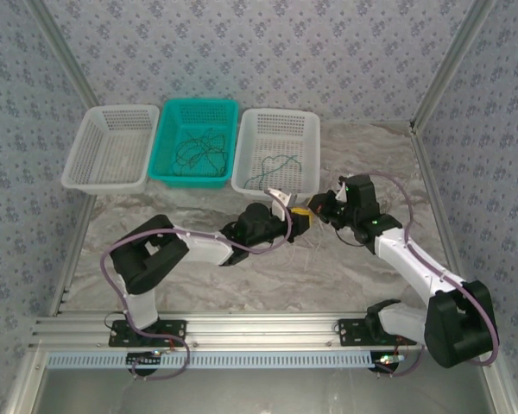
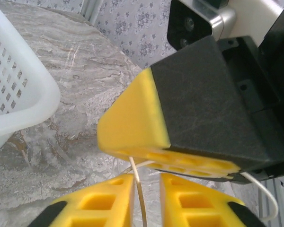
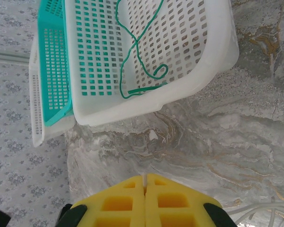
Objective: Untangle the cables
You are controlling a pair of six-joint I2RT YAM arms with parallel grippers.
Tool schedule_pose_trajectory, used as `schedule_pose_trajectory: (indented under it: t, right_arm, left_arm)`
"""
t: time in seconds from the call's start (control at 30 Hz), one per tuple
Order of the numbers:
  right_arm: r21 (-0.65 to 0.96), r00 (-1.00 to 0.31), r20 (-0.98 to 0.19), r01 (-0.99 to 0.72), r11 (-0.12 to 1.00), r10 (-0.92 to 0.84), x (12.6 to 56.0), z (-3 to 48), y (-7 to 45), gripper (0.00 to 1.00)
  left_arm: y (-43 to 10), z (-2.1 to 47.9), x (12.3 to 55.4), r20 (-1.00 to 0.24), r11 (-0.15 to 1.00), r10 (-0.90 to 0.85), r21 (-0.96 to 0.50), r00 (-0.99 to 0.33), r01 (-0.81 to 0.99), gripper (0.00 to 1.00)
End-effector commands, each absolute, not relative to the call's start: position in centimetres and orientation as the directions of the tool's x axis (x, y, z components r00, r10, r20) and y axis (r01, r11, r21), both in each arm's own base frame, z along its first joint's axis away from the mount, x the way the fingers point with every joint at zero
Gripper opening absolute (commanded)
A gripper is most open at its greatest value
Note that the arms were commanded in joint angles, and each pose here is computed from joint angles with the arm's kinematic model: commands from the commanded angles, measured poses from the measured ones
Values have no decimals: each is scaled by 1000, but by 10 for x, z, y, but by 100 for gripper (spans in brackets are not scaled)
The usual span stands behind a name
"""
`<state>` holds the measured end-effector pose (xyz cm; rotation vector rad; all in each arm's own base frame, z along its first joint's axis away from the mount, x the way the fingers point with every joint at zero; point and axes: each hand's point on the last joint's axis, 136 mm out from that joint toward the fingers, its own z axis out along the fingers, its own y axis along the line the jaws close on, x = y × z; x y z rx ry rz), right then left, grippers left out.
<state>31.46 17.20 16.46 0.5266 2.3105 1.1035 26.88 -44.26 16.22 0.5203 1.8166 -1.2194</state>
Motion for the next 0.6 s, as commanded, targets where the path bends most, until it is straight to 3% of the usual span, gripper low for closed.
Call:
schedule_pose_trajectory:
  t: [0.0,0.17,0.23,0.4,0.5,0.57]
  right_arm:
    - [826,-776,-294,89,557,558,318,188,174,0]
    - [816,-771,-303,93,570,560,320,186,170,0]
    - [793,-766,-322,103,601,556,319,180,165,3]
    - [642,-728,-401,210,737,556,315,135,125,23]
    - [628,-715,-375,272,729,589,314,110,108,34]
    - [625,-716,-359,292,724,599,313,100,102,36]
  left_arm:
    - [-448,167,268,-835,413,-129,-536,-535,736,15]
    - [-447,166,269,-829,419,-131,-543,-543,728,0]
    - [-444,176,269,-819,396,-167,-566,-549,723,0]
    - [-425,232,266,-794,324,-276,-607,-541,726,0]
    - [-414,265,260,-817,327,-277,-575,-506,750,0]
    - [-407,282,257,-834,340,-267,-551,-483,762,0]
